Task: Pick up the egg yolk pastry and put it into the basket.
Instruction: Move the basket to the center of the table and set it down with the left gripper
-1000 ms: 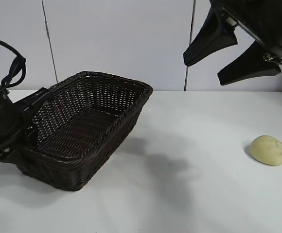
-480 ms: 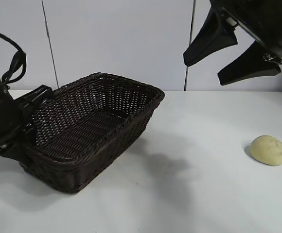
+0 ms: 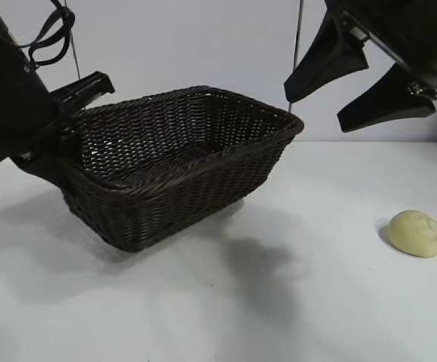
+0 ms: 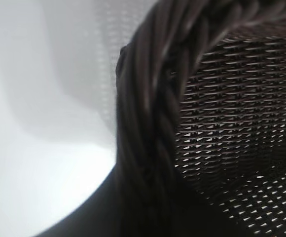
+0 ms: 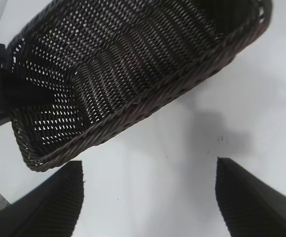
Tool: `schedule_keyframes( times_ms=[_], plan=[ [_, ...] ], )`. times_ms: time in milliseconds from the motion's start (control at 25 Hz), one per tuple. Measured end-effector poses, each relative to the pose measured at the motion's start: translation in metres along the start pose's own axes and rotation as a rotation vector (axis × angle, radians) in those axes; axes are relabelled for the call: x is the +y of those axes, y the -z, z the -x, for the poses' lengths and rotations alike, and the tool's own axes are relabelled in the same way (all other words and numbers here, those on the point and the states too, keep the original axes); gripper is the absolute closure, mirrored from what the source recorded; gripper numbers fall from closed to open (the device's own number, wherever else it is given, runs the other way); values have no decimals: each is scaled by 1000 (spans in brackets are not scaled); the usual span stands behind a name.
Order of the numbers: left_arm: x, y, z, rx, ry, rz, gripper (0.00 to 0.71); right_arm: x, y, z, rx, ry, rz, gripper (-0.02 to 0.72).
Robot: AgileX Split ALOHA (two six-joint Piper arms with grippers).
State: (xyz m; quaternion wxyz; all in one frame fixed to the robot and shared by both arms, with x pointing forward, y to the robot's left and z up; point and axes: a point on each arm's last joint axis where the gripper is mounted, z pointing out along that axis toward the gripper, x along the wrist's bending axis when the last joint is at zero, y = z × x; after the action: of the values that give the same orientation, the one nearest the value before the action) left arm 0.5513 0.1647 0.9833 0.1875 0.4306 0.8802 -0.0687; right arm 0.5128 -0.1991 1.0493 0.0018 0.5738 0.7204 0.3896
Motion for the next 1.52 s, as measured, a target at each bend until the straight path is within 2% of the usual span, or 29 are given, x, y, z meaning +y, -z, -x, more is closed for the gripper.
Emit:
schedule_keyframes(
  times_ms=[240,360,600,840,1280,1520],
  plan=[
    [24,7,-16,-37,-163,-61,611,0,0,0,0,0,0,164],
    [31,11,-18,-46,-282,-93,611,0,0,0,0,0,0,164],
    [41,17,3,-51,-527,-176,611,0,0,0,-1,0,1,164],
    [53,9,18,-45,-676,-260,611,0,0,0,-1,0,1,164],
    [61,0,25,-59,-696,-218,611,0,0,0,-1,0,1,164],
    [63,-19,21,-41,-713,-255,611,0,0,0,-1,0,1,164]
  ],
)
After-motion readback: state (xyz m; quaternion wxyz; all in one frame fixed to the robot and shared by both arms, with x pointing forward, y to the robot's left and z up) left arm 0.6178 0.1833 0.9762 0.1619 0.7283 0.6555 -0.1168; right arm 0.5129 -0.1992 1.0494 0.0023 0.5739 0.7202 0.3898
